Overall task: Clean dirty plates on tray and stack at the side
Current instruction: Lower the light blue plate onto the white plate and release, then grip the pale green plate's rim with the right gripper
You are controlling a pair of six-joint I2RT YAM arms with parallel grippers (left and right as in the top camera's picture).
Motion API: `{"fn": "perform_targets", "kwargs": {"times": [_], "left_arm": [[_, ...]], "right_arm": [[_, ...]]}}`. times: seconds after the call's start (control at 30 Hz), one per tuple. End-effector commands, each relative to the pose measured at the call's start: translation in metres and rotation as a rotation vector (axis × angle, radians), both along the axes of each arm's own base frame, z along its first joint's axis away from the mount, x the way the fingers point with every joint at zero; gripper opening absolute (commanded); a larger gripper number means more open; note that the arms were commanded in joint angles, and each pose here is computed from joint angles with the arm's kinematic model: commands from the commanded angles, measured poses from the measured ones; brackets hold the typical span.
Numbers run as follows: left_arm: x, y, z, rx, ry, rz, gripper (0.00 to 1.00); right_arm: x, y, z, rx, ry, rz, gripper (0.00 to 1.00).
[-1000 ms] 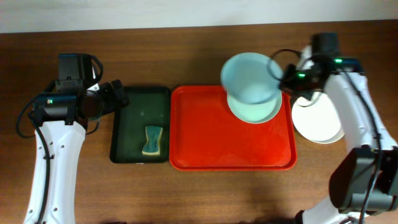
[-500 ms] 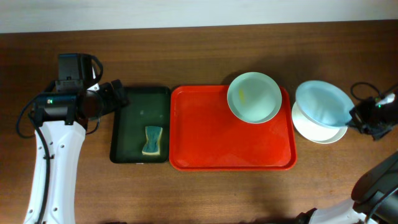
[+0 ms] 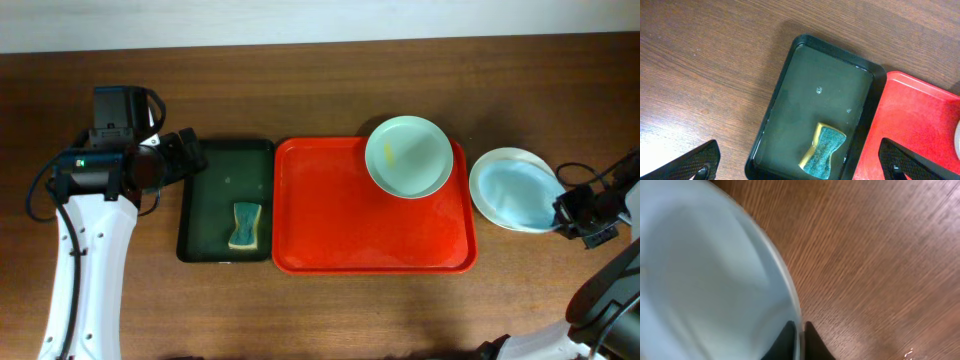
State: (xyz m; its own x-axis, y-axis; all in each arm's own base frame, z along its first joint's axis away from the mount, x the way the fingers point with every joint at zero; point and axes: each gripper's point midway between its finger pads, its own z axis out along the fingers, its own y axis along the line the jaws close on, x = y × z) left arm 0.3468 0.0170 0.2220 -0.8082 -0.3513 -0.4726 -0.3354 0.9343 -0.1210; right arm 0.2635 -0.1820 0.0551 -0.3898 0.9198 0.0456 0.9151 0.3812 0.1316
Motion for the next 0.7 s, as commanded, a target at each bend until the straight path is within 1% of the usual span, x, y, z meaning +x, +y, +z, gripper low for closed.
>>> {"fn": "perform_targets", "kwargs": {"times": [0.0,0.07,0.1,0.13,0.23,0.3,0.33,0.4,0.43,0.47,0.57,0.67], "left_arm": [[0.0,0.0,0.001,-0.011,-0.004,0.009,0.99],[0.0,0.0,0.001,-0.011,-0.004,0.009,0.99],[0.0,0.0,0.001,-0.011,-0.004,0.009,0.99],[0.0,0.0,0.001,-0.011,-0.004,0.009,0.99],[0.0,0.0,0.001,-0.011,-0.004,0.009,0.99],[0.0,0.0,0.001,-0.011,-0.004,0.009,0.99],[0.0,0.0,0.001,-0.011,-0.004,0.009,0.99],[0.0,0.0,0.001,-0.011,-0.004,0.009,0.99],[0.0,0.0,0.001,-0.011,-0.004,0.009,0.99],[0.0,0.0,0.001,-0.011,-0.004,0.009,0.99],[0.0,0.0,0.001,-0.011,-0.004,0.009,0.99],[0.0,0.0,0.001,-0.011,-0.004,0.009,0.99]], "right_arm": [[-0.004,-0.003,0.004,-0.029,0.006,-0.016,0.21],[-0.004,-0.003,0.004,-0.03,0.004,-0.016,0.22],[-0.003,-0.004,0.004,-0.031,0.002,-0.016,0.26],[-0.003,-0.003,0.004,-0.028,-0.001,-0.006,0.34],[0.004,0.006,0.005,-0.008,-0.032,0.07,0.43],[0.01,0.015,0.005,-0.011,-0.035,0.128,0.52],[0.014,0.021,0.005,-0.011,-0.038,0.17,0.55],[0.033,0.046,0.006,-0.001,-0.085,0.332,0.61],[0.038,0.054,0.007,-0.002,-0.099,0.376,0.63],[0.048,0.069,0.007,-0.012,-0.116,0.456,0.64],[0.071,0.105,0.008,-0.045,-0.159,0.632,0.65],[0.091,0.133,0.007,-0.136,-0.174,0.786,0.7]]}}
